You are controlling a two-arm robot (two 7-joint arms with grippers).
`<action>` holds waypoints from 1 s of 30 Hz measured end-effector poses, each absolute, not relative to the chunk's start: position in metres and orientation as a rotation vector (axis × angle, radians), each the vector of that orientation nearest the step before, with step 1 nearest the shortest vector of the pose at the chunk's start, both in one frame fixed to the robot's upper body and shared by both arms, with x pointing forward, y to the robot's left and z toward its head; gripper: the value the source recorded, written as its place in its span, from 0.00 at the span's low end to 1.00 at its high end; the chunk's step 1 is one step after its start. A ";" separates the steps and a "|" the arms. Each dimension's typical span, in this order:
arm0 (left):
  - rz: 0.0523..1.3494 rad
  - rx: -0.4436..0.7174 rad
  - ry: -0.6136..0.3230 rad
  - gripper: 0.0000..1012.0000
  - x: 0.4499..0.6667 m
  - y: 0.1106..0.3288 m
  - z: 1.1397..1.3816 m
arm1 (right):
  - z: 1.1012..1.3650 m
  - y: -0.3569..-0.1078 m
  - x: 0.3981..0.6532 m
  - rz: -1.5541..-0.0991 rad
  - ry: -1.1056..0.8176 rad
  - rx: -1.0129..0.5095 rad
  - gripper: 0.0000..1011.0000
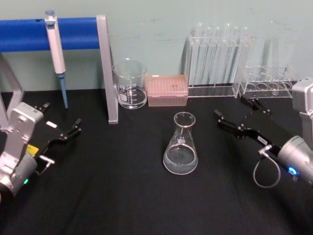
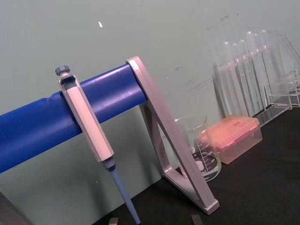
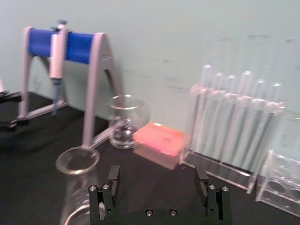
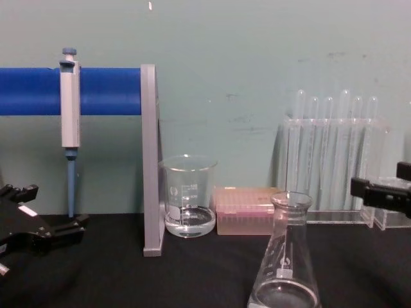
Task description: Grasp the erlenmeyer flask with one hand, shake it three times, then place it back.
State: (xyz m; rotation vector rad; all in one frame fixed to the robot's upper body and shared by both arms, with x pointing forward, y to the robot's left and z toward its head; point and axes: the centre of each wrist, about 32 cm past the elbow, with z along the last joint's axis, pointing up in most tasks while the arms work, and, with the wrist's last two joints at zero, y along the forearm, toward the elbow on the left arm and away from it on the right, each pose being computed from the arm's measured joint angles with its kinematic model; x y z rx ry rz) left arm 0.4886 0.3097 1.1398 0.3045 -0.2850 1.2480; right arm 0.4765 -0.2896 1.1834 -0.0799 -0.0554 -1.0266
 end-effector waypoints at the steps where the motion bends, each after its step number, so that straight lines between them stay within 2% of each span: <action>1: 1.248 0.304 -0.285 0.99 0.489 0.310 1.140 | 1.183 -0.290 0.477 -1.027 -0.055 -0.080 0.99; 14: 1.248 0.304 -0.285 0.99 0.489 0.310 1.140 | 1.165 -0.269 0.491 -1.140 -0.006 -0.073 0.99; 30: 1.248 0.305 -0.285 0.99 0.489 0.310 1.140 | 1.144 -0.266 0.493 -1.175 0.046 -0.126 0.99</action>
